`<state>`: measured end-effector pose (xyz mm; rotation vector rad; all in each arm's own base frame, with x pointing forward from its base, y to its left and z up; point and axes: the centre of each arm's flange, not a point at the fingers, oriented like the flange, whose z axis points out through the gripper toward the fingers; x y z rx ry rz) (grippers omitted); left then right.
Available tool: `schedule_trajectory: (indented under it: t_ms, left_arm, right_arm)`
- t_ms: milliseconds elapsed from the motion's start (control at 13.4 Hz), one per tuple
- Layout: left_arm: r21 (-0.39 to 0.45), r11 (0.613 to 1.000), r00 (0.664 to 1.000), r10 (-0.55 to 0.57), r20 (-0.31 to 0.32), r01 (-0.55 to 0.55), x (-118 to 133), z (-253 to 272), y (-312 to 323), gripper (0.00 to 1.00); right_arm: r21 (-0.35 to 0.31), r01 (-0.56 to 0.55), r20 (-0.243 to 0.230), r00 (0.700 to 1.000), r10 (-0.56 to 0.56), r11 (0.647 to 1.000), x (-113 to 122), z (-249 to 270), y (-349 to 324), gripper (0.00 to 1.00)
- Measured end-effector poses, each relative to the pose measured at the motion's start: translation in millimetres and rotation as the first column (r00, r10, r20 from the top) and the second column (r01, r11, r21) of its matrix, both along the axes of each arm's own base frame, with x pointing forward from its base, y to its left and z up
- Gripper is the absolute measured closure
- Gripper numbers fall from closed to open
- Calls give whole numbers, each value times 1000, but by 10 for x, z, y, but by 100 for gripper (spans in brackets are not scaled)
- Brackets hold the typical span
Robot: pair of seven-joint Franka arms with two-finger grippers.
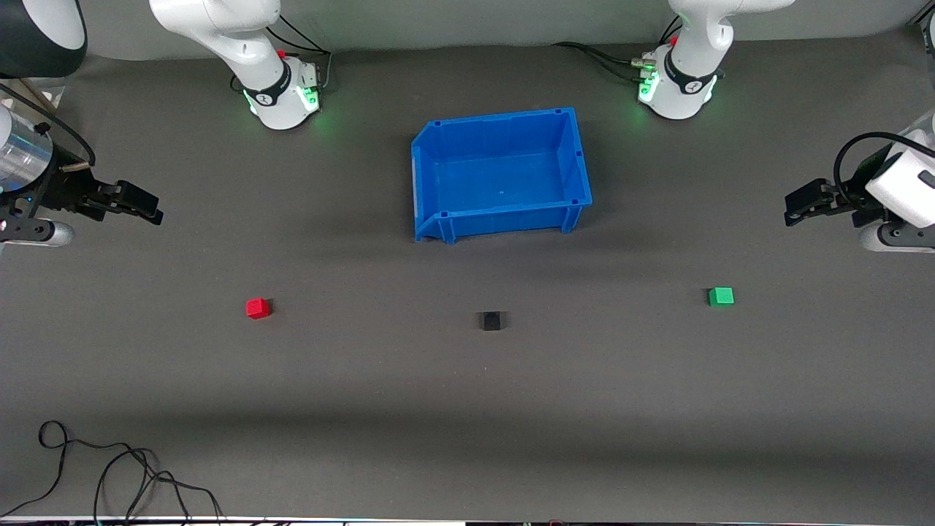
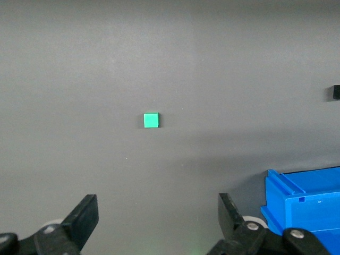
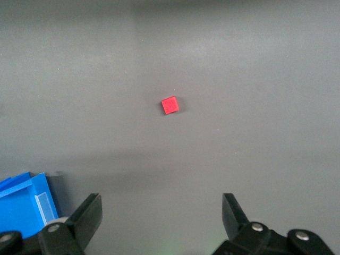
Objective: Attach green and red cubes to black cube
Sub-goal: 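Move the right gripper toward the red cube while the left gripper reaches the green cube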
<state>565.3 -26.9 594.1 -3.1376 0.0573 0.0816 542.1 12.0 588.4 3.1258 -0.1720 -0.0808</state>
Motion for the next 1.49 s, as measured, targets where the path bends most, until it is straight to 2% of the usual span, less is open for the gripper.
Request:
schedule_trajectory:
  t_ms: [596, 670, 819, 894, 1043, 1117, 1266, 1340, 1489]
  left_arm:
    - [0, 1000, 1000, 12, 2, -12, 1, 8, 1, 0]
    - [2, 999, 999, 50, 4, -50, 2, 18, 6, 0]
    - [9, 972, 972, 234, 9, -234, 7, 31, 33, 0]
    - [13, 935, 935, 354, 11, -355, 17, 27, 60, 0]
    - [18, 825, 825, 565, 9, -565, 62, -22, 105, 0]
    - [7, 753, 753, 659, -7, -658, 88, -57, 148, 0]
    - [-31, 574, 575, 816, -63, -818, 142, -110, 367, 0]
    - [-30, 484, 485, 870, -85, -874, 164, -150, 504, 0]
    - [-2, 334, 332, 936, -114, -942, 204, -259, 639, 0]
  right_arm:
    - [0, -2, 0, 1000, 2, 1000, 5, -7, 13, 0]
    - [0, -3, -1, 1000, 3, 1000, 7, -11, 15, 0]
    - [0, -3, 0, 1000, 3, 1000, 11, -14, 16, 0]
    - [0, -2, 1, 1000, 2, 1000, 14, -12, 14, 0]
    - [0, 7, 2, 1000, -7, 1000, 22, -18, -36, 0]
    - [0, 11, -2, 1000, -11, 1000, 38, -45, -93, 0]
    - [2, -17, -12, 1000, 17, 1000, 131, -197, -159, 0]
    - [2, -28, -24, 999, 28, 1000, 202, -332, -161, 0]
    - [1, -37, -49, 998, 37, 999, 373, -704, -149, 0]
